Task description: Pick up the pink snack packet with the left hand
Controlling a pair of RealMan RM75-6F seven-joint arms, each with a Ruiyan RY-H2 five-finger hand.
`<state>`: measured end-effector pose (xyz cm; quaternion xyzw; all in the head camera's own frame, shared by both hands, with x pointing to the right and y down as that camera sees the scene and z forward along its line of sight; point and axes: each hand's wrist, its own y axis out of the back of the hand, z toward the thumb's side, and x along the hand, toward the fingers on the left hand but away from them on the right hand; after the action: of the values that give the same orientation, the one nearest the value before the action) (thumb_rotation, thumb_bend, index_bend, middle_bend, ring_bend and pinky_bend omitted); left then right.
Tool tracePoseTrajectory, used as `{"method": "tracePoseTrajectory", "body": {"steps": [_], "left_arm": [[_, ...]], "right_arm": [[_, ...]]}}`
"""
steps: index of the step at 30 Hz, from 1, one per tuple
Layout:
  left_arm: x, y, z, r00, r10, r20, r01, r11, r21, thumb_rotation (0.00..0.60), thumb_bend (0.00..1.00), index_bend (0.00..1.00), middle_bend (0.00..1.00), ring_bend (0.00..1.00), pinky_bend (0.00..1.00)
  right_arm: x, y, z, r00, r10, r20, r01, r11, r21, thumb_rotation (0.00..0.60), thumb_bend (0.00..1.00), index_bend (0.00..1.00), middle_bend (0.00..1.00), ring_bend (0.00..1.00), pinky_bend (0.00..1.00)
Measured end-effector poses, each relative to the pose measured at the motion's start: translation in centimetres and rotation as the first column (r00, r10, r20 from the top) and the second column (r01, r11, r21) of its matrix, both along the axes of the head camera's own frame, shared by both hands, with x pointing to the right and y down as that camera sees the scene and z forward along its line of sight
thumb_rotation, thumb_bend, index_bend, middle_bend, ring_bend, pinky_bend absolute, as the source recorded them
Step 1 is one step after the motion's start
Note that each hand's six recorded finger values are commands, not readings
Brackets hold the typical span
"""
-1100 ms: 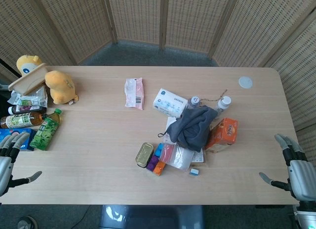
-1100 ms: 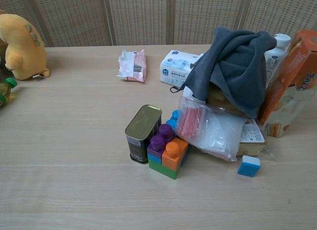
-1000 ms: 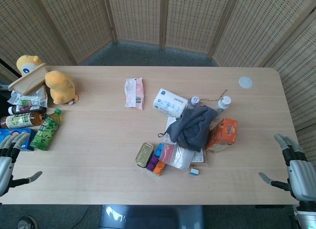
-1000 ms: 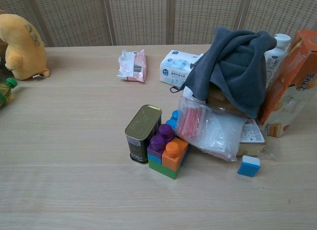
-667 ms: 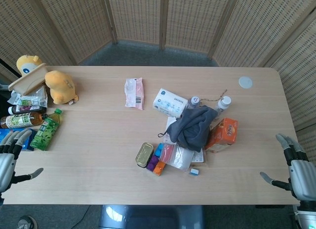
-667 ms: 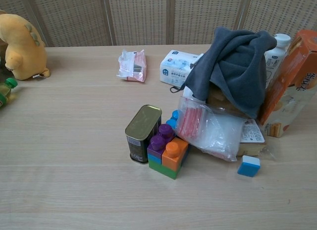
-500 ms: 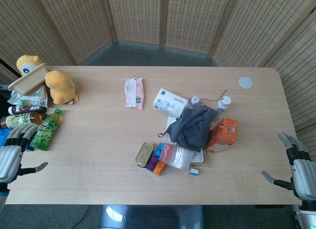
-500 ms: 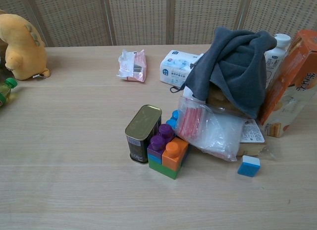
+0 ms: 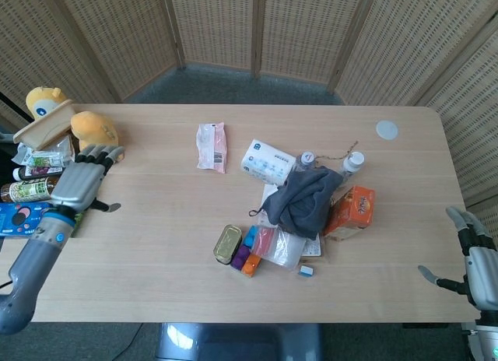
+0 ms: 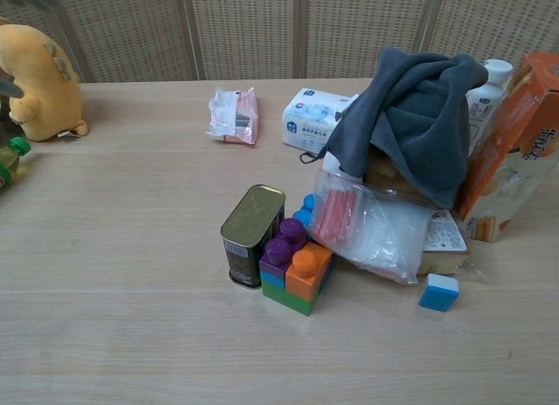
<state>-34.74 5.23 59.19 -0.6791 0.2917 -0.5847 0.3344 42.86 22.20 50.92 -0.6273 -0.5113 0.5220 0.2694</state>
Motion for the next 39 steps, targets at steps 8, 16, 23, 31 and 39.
{"method": "tracePoseTrajectory", "body": {"steps": [8, 16, 23, 31, 39], "left_arm": [[7.1, -6.2, 4.4, 0.983, 0.098, 0.152, -0.098, 0.995, -0.011, 0.600, 0.02, 0.00, 0.00, 0.00, 0.00], [10.3, -8.2, 9.6, 0.946, 0.198, 0.256, -0.208, 0.978, 0.012, 0.600, 0.02, 0.00, 0.00, 0.00, 0.00], [13.3, -8.4, 13.5, 0.921, 0.268, 0.284, -0.275, 0.961, -0.017, 0.600, 0.02, 0.00, 0.00, 0.00, 0.00], [17.0, -8.2, 16.4, 0.919, 0.288, 0.270, -0.281, 0.958, -0.065, 0.600, 0.02, 0.00, 0.00, 0.00, 0.00], [19.2, -7.8, 18.5, 0.928, 0.277, 0.248, -0.258, 0.960, -0.109, 0.600, 0.02, 0.00, 0.00, 0.00, 0.00]], "right_arm": [[1.3, -0.4, 0.5, 0.999, 0.041, 0.000, -0.041, 0.999, -0.012, 0.599, 0.00, 0.00, 0.00, 0.00, 0.00], [2.4, -0.7, 0.7, 0.997, 0.074, -0.002, -0.074, 0.997, -0.016, 0.599, 0.00, 0.00, 0.00, 0.00, 0.00], [2.8, -0.8, 0.9, 0.996, 0.086, -0.012, -0.087, 0.996, -0.021, 0.599, 0.00, 0.00, 0.00, 0.00, 0.00], [3.6, -1.0, 1.0, 0.994, 0.108, -0.019, -0.108, 0.994, -0.019, 0.599, 0.00, 0.00, 0.00, 0.00, 0.00], [4.0, -1.0, 1.0, 0.992, 0.123, -0.023, -0.124, 0.992, -0.015, 0.597, 0.00, 0.00, 0.00, 0.00, 0.00]]}}
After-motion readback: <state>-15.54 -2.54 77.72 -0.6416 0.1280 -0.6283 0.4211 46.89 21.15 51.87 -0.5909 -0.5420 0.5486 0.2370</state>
